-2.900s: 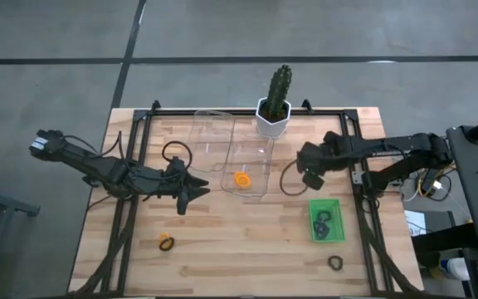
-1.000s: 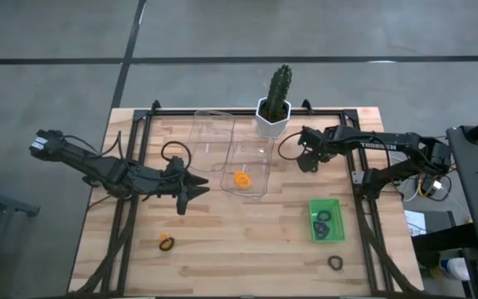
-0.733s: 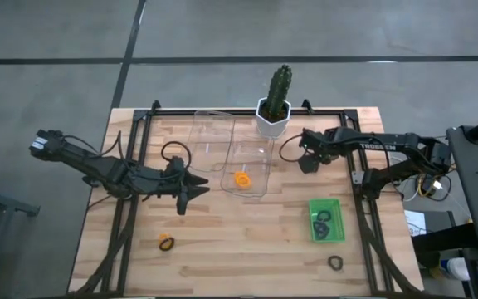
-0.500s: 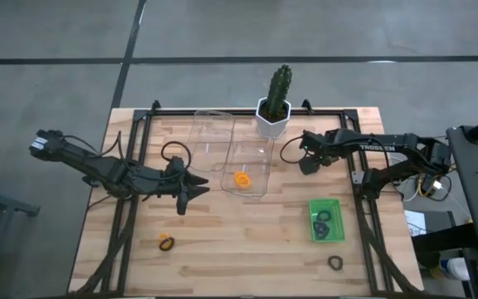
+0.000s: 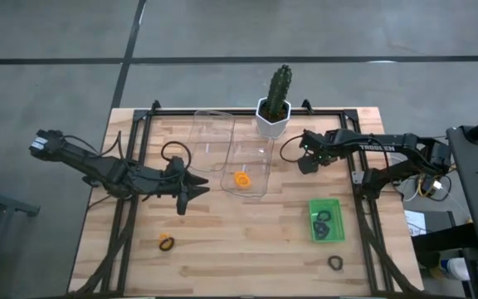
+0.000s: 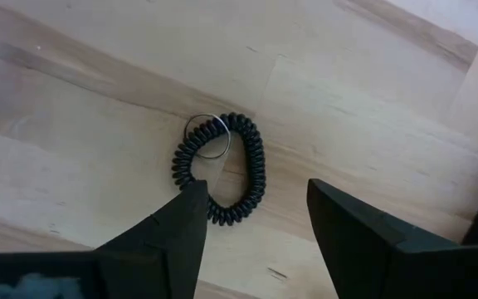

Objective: Sort spring keychains
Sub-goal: Put the top black spring keychain into the left transparent bin

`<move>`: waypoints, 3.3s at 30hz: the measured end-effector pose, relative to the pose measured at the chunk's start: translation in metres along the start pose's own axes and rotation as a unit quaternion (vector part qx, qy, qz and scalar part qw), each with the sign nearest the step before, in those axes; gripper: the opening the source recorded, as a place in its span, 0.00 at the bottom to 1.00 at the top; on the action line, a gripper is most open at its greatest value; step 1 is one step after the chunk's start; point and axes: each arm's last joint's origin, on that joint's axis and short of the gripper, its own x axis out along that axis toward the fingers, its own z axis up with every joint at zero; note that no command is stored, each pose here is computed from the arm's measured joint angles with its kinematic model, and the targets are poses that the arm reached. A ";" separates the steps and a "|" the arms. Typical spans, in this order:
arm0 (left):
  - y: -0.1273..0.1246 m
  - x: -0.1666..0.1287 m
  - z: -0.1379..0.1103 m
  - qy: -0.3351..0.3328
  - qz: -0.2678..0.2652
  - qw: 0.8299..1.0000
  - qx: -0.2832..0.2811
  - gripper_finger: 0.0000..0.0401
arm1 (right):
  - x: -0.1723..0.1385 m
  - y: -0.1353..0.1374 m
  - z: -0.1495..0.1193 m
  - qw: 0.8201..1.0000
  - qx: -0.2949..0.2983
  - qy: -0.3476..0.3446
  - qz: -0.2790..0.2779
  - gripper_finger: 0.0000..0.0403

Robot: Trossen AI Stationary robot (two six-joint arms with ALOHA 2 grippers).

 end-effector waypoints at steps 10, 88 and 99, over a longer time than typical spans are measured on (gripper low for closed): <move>0.000 0.000 0.000 -0.002 0.003 1.000 0.001 0.35 | 0.009 0.004 0.001 1.000 0.013 0.018 -0.005 0.50; 0.000 0.000 0.000 -0.002 0.003 1.000 0.012 0.35 | -0.062 -0.004 -0.036 0.978 0.089 -0.044 0.183 0.03; 0.000 0.000 0.000 -0.002 0.003 1.000 0.008 0.35 | -0.075 0.007 -0.058 0.967 0.048 -0.008 0.249 0.03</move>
